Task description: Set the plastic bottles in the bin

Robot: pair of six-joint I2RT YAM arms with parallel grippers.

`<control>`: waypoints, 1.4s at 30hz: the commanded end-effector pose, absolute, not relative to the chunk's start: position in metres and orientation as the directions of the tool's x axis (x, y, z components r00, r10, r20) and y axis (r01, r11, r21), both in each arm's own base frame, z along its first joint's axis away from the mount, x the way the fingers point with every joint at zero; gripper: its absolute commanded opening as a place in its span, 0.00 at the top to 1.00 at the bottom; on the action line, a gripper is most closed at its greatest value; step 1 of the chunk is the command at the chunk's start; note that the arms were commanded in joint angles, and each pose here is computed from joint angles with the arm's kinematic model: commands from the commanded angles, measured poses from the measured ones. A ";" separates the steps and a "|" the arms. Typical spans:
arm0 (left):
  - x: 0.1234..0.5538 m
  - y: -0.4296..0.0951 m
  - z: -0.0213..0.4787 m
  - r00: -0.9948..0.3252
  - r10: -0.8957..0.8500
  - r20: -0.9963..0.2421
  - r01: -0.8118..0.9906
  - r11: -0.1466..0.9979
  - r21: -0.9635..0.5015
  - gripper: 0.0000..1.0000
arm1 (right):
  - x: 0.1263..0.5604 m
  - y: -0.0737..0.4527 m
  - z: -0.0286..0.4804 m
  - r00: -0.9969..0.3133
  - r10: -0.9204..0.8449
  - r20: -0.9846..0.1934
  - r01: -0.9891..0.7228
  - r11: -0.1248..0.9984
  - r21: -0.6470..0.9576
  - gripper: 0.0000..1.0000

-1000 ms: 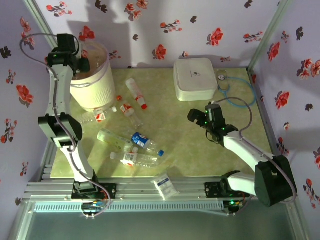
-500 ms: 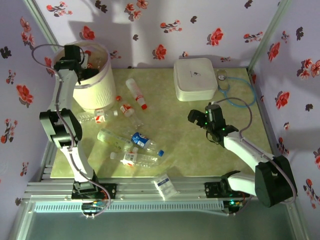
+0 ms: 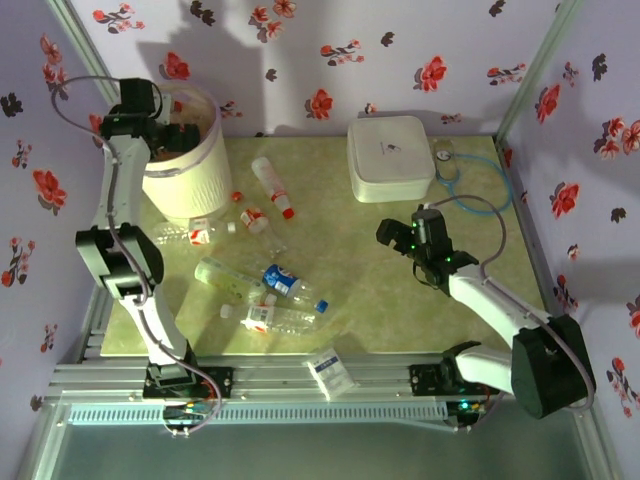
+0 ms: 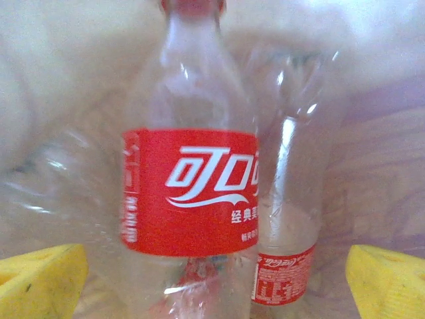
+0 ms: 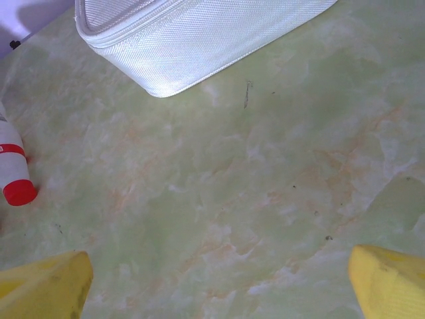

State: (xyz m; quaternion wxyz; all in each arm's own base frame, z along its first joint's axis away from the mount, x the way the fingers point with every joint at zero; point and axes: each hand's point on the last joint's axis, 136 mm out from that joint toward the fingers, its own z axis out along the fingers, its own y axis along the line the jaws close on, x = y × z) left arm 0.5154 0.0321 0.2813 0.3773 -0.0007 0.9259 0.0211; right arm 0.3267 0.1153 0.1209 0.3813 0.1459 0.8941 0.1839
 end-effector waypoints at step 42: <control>0.473 -0.285 0.285 -0.540 -0.147 -0.828 -0.050 0.989 -0.142 0.10 | 0.314 0.115 0.127 -0.702 0.369 -0.609 0.105 0.899 0.425 0.01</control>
